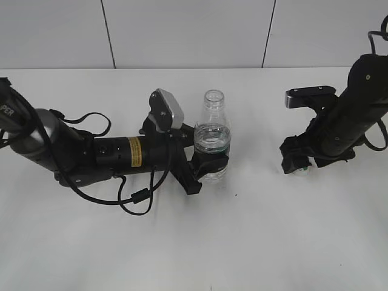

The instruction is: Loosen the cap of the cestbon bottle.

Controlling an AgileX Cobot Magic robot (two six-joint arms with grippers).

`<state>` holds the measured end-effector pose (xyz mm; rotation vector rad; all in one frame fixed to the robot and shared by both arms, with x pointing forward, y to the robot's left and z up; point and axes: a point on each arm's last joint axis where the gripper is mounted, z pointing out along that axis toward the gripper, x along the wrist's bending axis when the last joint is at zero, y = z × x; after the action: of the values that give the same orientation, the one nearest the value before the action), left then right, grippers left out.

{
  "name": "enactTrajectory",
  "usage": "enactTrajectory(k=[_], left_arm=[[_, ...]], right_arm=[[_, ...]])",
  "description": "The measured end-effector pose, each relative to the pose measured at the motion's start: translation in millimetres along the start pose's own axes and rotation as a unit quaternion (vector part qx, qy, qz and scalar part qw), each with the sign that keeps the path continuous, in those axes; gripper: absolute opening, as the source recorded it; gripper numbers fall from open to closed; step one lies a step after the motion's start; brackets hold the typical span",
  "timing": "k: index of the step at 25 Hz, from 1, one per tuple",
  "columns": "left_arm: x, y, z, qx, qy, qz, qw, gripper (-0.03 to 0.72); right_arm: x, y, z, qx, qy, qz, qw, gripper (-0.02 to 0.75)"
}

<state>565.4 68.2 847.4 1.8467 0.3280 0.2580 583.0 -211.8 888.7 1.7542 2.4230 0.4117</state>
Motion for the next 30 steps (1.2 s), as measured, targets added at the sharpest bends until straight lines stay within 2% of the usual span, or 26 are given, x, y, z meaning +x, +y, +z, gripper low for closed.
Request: enactTrajectory(k=[5, 10, 12, 16, 25, 30], left_arm=[[-1.2, -0.4, 0.0, 0.002, -0.006, 0.005, 1.0, 0.417], [-1.1, 2.3, -1.2, -0.013, -0.013, 0.007, 1.0, 0.563], [-0.7, 2.6, -1.8, -0.015, -0.014, 0.007, 1.0, 0.586], [5.7, 1.0, -7.4, -0.016, -0.013, 0.01, 1.0, 0.59], [21.3, -3.9, -34.0, 0.013, -0.059, 0.064, 0.996, 0.59], [33.9, 4.5, -54.1, 0.018, -0.057, 0.093, 0.994, 0.59]], right_arm=[[0.3, 1.4, -3.8, -0.005, 0.0, -0.007, 1.0, 0.594], [0.7, 4.6, -8.5, -0.006, 0.001, -0.01, 1.0, 0.594], [0.8, 6.2, -9.8, -0.007, 0.002, -0.011, 1.0, 0.594], [1.1, 7.6, -11.2, -0.003, 0.004, -0.012, 1.0, 0.594], [2.2, 10.9, -24.2, -0.018, 0.003, -0.013, 1.0, 0.593], [2.9, 14.5, -36.7, -0.039, 0.001, -0.015, 0.999, 0.591]])
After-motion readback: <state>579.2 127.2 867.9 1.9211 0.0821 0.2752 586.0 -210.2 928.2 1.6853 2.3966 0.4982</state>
